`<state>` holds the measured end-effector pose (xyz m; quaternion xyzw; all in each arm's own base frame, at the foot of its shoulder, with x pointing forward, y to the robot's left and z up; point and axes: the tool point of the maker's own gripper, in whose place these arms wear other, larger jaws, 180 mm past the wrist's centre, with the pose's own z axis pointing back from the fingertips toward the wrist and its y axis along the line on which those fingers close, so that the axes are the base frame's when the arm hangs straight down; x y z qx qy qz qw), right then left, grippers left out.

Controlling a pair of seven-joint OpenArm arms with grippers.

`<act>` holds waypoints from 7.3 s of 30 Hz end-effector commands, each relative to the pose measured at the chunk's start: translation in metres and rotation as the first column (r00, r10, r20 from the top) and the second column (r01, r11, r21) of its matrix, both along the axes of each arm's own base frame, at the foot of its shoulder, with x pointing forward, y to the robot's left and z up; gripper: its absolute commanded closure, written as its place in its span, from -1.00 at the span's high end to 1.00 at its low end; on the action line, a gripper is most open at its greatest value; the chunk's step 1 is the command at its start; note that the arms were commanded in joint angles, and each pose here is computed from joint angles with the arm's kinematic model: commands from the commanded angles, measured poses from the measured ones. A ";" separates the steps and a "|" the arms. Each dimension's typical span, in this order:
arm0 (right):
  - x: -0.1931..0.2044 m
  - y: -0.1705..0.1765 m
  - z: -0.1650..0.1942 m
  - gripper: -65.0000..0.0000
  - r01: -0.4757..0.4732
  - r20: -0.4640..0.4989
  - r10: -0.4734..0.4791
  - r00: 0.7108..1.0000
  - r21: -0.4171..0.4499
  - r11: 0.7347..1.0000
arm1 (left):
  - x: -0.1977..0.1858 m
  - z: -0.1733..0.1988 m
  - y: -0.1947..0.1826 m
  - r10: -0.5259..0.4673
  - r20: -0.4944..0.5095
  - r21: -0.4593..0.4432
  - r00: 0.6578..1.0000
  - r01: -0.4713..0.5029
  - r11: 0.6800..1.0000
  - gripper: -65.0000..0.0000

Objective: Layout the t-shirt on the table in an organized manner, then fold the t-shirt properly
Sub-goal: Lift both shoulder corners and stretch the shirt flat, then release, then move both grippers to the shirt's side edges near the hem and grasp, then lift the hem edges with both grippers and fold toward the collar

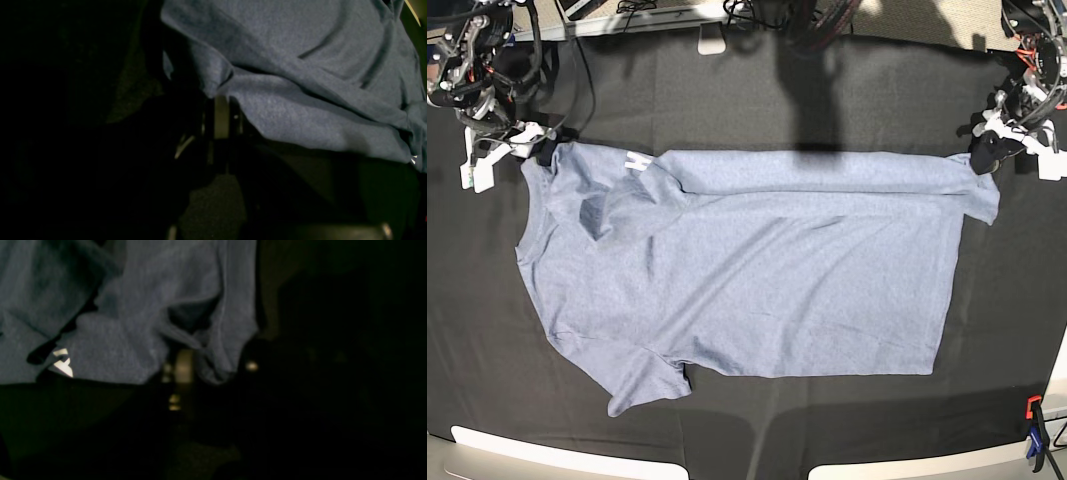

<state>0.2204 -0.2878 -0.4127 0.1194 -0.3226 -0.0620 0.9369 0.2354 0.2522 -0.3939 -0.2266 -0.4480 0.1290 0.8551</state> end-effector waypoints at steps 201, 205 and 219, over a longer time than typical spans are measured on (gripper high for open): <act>0.174 -0.021 0.095 -1.00 -0.113 0.294 0.276 0.915 -0.471 0.875 | 0.167 0.085 -0.012 -0.024 0.346 0.020 0.938 0.018 1.000 -1.00; 0.155 -0.028 0.101 -1.00 -0.086 0.312 0.262 0.913 -0.482 0.872 | 0.150 0.085 -0.005 -0.012 0.340 0.018 0.940 0.006 1.000 -1.00; 0.083 0.000 0.073 -1.00 -0.171 0.225 0.306 0.925 -0.473 0.864 | 0.076 0.070 0.016 -0.006 0.276 0.080 0.961 -0.017 0.997 -1.00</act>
